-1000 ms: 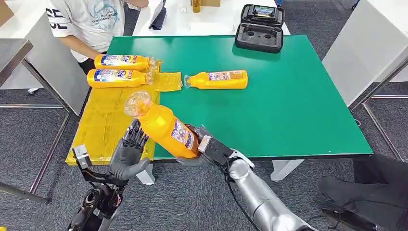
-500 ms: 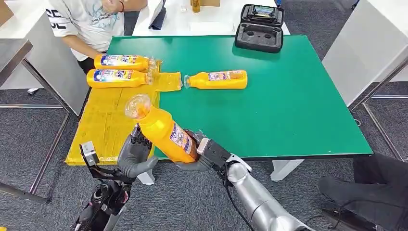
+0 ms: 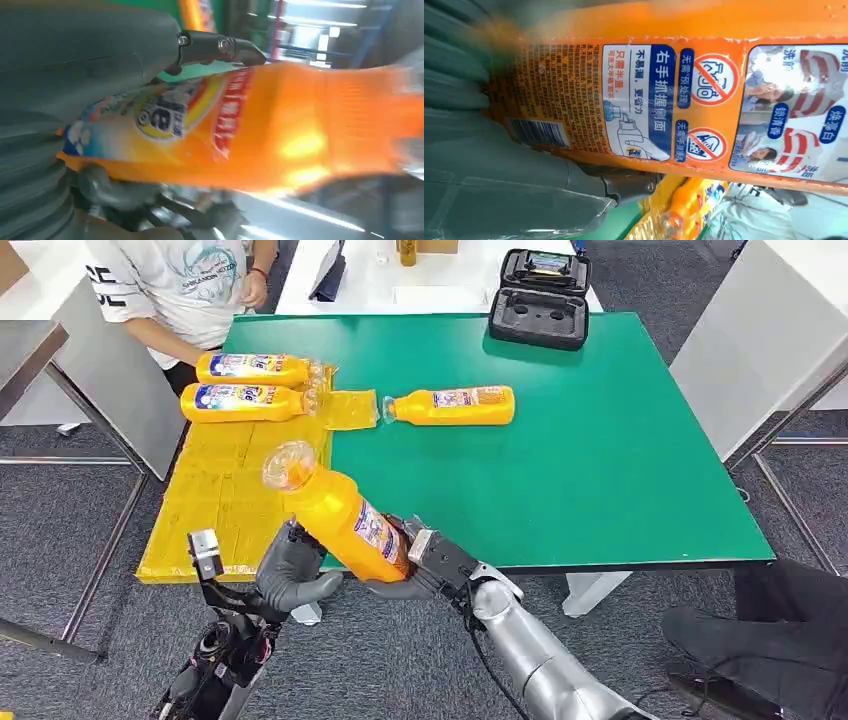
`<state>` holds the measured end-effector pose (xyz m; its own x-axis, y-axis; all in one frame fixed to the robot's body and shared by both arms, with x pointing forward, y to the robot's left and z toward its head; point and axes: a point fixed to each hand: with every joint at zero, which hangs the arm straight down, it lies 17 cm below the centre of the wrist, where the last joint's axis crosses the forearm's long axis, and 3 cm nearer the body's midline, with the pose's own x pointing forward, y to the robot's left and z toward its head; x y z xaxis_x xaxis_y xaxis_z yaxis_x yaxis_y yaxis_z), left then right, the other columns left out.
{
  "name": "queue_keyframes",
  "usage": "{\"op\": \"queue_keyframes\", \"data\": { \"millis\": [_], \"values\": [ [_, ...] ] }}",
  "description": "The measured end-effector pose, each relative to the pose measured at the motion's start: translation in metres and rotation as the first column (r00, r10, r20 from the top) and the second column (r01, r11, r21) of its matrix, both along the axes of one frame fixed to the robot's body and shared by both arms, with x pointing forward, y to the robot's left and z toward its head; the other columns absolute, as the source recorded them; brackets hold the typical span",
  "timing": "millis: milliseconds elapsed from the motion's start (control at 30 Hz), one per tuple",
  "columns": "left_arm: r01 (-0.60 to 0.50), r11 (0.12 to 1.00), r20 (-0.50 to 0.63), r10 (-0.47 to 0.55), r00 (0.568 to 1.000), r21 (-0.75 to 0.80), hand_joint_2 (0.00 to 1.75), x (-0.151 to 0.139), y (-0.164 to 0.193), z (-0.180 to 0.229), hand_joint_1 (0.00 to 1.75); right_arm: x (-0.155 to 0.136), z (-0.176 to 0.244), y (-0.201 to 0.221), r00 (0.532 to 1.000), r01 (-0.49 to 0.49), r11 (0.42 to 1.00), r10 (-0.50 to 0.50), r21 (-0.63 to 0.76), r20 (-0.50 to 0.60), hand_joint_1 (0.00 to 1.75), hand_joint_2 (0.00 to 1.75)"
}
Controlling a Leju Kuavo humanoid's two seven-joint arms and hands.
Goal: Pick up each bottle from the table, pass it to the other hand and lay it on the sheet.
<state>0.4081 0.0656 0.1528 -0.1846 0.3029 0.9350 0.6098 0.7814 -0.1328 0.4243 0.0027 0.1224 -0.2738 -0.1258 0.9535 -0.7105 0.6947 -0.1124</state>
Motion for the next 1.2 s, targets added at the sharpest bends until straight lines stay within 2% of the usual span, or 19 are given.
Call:
{"op": "queue_keyframes", "data": {
  "millis": [267, 300, 333, 567, 633, 867, 933, 1200],
  "values": [
    [0.015, 0.996, -0.062, -0.01, 0.998, 0.084, 1.75, 0.004, -0.013, -0.028, 0.0, -0.004, -0.007, 0.004, 1.0, -0.009, 1.0, 0.009, -0.024, -0.003, 1.71, 1.75],
    [0.015, 0.996, -0.066, -0.009, 0.998, 0.087, 1.75, 0.004, -0.013, -0.029, 0.0, -0.004, -0.008, 0.004, 1.0, -0.01, 1.0, 0.01, -0.025, -0.004, 1.64, 1.75],
    [0.014, 0.996, -0.068, -0.008, 0.998, 0.092, 1.75, 0.005, -0.013, -0.031, 0.0, -0.004, -0.008, 0.004, 1.0, -0.011, 1.0, 0.011, -0.025, -0.004, 1.68, 1.75],
    [0.022, 0.991, -0.131, -0.005, 0.991, 0.135, 1.75, 0.012, -0.016, -0.049, 0.0, -0.008, -0.016, 0.006, 1.0, -0.022, 0.998, 0.021, -0.052, -0.009, 1.62, 1.75],
    [0.024, 0.991, -0.138, -0.006, 0.99, 0.133, 1.75, 0.012, -0.017, -0.051, 0.0, -0.008, -0.017, 0.006, 1.0, -0.022, 0.998, 0.022, -0.054, -0.011, 1.68, 1.75],
    [0.096, 0.994, -0.172, -0.103, 0.98, -0.049, 1.75, 0.004, -0.019, -0.034, 0.0, -0.011, -0.02, 0.007, 0.999, -0.036, 0.997, 0.035, -0.069, -0.008, 1.61, 1.75],
    [0.111, 0.989, -0.174, -0.126, 0.977, -0.093, 1.75, 0.004, -0.019, -0.029, 0.0, -0.013, -0.021, 0.009, 0.999, -0.047, 0.996, 0.046, -0.073, -0.007, 1.64, 1.75],
    [0.127, 0.976, -0.161, -0.156, 0.975, -0.175, 1.75, 0.003, -0.015, -0.018, 0.0, -0.018, -0.027, 0.013, 0.997, -0.072, 0.992, 0.072, -0.103, -0.006, 1.64, 1.75]
  ]
}}
